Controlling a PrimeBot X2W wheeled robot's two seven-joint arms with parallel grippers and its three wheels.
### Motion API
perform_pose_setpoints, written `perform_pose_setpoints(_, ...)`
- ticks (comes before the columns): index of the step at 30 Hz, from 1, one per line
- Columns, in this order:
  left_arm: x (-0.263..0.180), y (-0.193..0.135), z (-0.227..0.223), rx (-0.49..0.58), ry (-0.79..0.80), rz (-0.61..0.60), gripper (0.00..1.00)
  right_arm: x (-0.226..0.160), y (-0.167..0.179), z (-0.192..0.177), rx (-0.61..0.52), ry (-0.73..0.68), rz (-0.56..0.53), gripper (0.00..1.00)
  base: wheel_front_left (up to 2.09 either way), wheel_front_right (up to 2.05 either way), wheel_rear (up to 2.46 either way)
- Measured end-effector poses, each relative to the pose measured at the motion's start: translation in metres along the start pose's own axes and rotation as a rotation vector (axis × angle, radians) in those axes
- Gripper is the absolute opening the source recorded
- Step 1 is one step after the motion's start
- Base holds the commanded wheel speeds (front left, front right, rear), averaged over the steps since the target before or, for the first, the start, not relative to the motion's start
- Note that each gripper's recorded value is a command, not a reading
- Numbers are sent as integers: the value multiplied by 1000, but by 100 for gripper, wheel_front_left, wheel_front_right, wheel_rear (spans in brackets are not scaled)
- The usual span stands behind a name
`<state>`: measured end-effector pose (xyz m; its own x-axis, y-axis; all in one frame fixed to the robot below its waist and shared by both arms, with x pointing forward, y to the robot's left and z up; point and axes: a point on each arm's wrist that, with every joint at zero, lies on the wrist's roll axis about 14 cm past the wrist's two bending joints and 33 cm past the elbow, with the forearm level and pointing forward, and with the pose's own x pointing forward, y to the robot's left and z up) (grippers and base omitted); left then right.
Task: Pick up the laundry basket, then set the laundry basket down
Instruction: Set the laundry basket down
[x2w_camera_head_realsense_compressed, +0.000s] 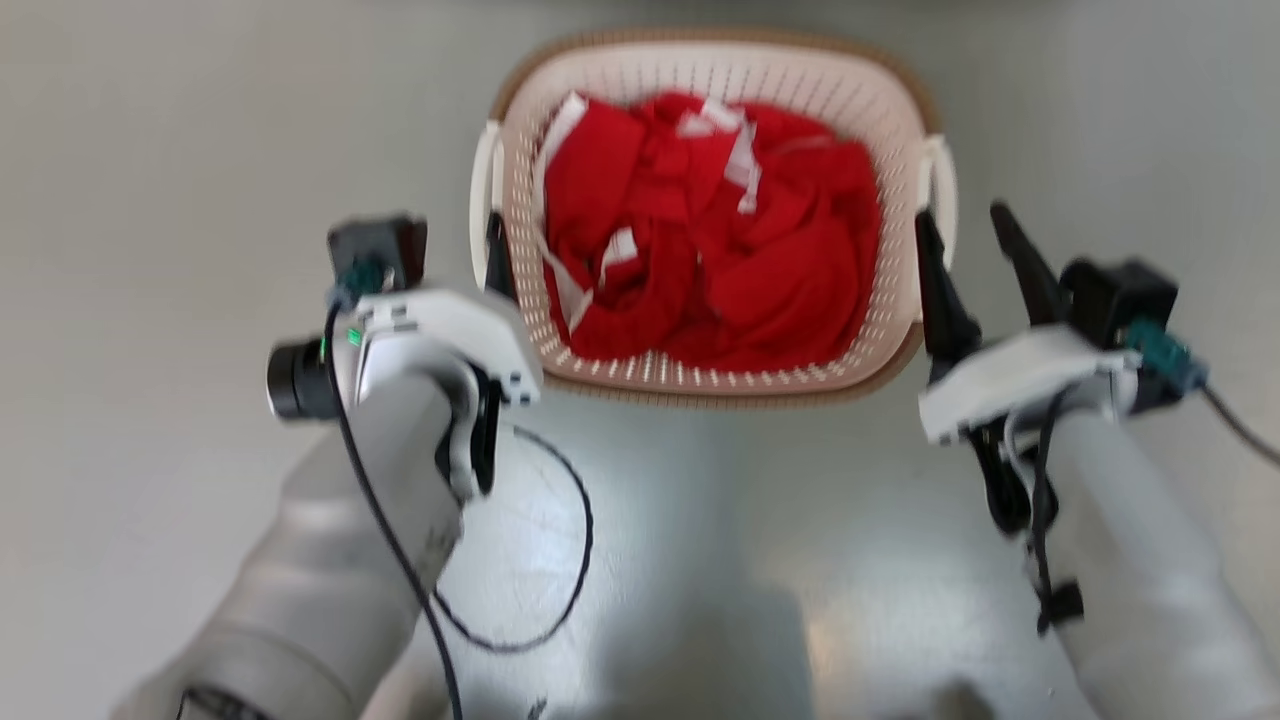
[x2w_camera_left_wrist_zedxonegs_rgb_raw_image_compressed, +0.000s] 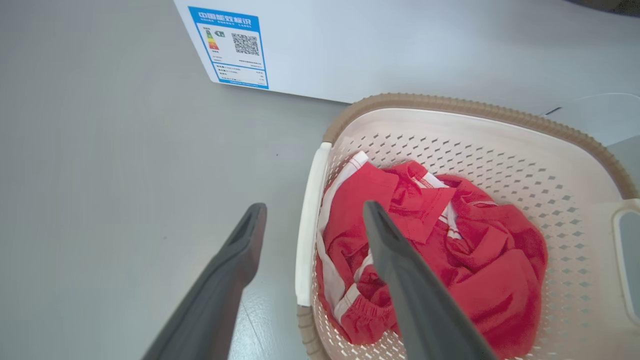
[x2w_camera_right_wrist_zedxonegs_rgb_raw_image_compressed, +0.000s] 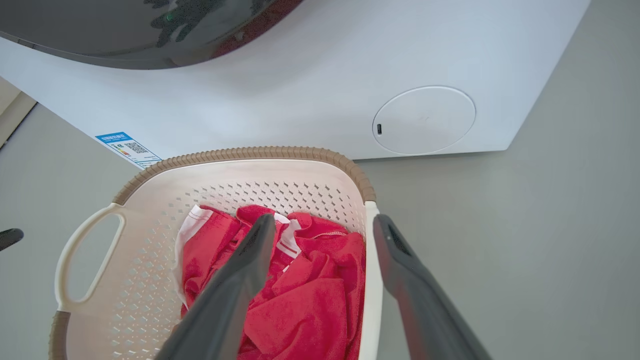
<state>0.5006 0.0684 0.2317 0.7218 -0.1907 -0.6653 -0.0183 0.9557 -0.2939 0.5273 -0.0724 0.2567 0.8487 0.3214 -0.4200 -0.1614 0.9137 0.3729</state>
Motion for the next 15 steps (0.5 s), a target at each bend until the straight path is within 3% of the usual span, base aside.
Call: perform_pose_setpoints(15,-116,-3,38,-86,-250,-8,100,-119,19,68,-210,-183,-38,100,0,0,0)
